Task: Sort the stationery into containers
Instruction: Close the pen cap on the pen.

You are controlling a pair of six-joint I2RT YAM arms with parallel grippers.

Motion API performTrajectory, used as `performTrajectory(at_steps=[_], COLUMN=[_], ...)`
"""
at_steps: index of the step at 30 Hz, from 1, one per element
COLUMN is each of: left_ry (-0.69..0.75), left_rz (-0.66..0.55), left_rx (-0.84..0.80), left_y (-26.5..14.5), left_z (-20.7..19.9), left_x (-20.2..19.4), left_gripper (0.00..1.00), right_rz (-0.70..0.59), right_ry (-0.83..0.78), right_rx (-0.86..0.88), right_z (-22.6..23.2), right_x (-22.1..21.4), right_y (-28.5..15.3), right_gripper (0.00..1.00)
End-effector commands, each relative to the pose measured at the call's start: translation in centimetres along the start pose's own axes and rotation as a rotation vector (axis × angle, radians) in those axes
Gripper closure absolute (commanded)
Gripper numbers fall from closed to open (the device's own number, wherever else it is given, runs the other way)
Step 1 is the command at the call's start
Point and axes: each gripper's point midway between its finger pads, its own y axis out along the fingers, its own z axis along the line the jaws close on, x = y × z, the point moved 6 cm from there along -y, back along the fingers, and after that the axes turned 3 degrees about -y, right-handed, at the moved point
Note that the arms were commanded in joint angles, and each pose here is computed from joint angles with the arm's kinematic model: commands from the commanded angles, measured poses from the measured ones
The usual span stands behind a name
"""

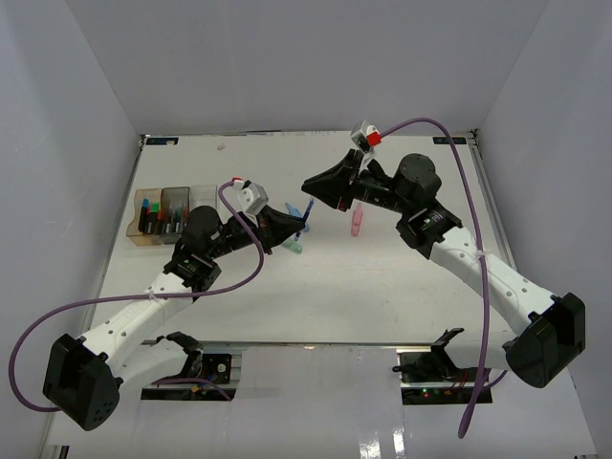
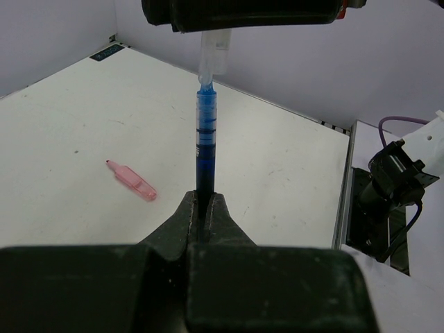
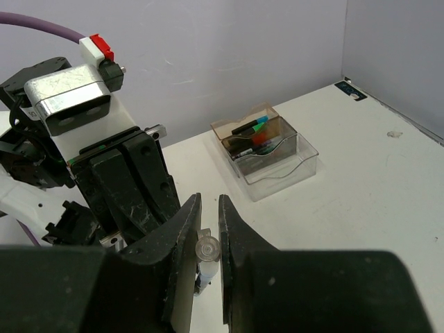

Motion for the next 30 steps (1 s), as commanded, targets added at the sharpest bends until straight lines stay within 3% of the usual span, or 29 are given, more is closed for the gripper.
performTrajectory(at_steps=[1, 30], left_ry=[0.03, 0.039], left_rz=[-0.024, -0.053], left_rx=[-0.025, -0.05], left_y=[-0.2, -0.4], left_z=[-0.5, -1.0], left_x=[0.5, 0.7], left_gripper=[1.0, 1.0], right_rz=[-0.034, 0.019], right_ry=[-0.022, 0.046], right_rx=[0.015, 0.057], right_z=[0.4, 0.7], right_x=[0.9, -1.5], right_y=[-0.2, 0.1], right_gripper=[0.92, 0.92])
